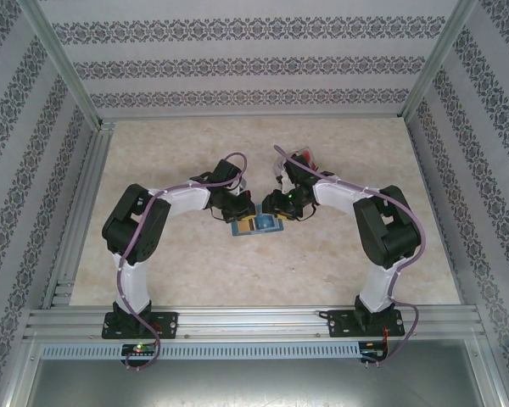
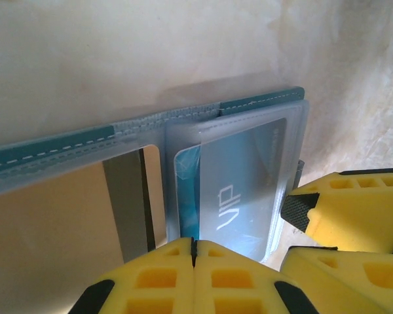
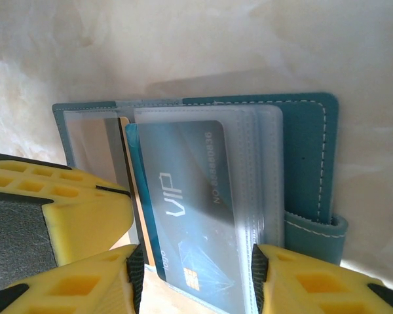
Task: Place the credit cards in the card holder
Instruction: Flip over the card slot in the card holder.
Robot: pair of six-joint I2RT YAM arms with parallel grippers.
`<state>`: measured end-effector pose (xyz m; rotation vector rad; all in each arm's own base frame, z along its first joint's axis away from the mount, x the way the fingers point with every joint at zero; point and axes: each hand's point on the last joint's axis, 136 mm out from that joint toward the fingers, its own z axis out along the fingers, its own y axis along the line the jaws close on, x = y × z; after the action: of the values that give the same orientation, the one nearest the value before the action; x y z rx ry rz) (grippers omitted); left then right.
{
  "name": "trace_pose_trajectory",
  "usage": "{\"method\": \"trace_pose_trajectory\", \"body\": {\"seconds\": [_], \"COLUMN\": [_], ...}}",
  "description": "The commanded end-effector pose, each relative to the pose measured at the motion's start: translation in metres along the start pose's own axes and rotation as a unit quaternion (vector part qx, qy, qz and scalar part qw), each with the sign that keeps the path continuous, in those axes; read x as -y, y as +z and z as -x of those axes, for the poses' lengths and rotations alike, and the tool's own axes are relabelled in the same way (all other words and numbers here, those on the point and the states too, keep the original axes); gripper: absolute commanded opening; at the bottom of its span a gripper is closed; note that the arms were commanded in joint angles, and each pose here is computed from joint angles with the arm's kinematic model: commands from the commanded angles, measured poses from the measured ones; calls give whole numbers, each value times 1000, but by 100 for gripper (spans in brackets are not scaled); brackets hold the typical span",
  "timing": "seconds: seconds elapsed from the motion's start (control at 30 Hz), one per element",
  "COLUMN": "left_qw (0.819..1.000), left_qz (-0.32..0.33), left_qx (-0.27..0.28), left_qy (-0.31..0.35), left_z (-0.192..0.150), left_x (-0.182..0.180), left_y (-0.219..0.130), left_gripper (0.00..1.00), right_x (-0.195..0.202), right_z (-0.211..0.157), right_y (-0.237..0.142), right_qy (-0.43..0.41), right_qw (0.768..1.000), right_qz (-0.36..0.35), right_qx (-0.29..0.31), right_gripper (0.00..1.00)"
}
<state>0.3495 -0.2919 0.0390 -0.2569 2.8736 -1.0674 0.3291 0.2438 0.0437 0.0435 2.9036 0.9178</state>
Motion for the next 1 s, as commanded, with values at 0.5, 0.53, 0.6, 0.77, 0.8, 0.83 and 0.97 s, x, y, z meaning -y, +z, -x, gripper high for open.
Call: {"method": "trace_pose_trajectory", "body": {"seconds": [0.5,0.53,0.6,0.77,0.8,0.83,0.97], "left_qw": [1000,1000,1000,1000,1000,1000,1000], "left_qz": [4,4,5,5,5,4,4], "left_qx": [-6,-6,-5,-4,-3,-3,-3], "left_qy": [-2,-2,-2,-2,-3,-2,-3], "left_z": [-2,-1,-2,-1,-1,0,-1], "left_x": [-6,-6,-7,-7,-7,-6,-6], "left_y": [13,13,13,13,13,13,12], "left_gripper": [0,0,0,0,0,0,0], "right_x": [-22,-26,-31,-39,-40,-39,-44], "right_z": [-3,-2,0,0,-1,-1,-1], "right_y": [-2,-5,-10,-14,-14,-14,-14], "right_qy": [-32,-34,-37,-43,-43,-42,-41], "right_qw": [999,999,999,999,999,999,999], "right_qz": [6,10,14,22,24,24,33], "right_qx": [-10,-7,-2,-2,-4,-3,-3], "right_gripper": [49,49,49,49,49,49,49]}}
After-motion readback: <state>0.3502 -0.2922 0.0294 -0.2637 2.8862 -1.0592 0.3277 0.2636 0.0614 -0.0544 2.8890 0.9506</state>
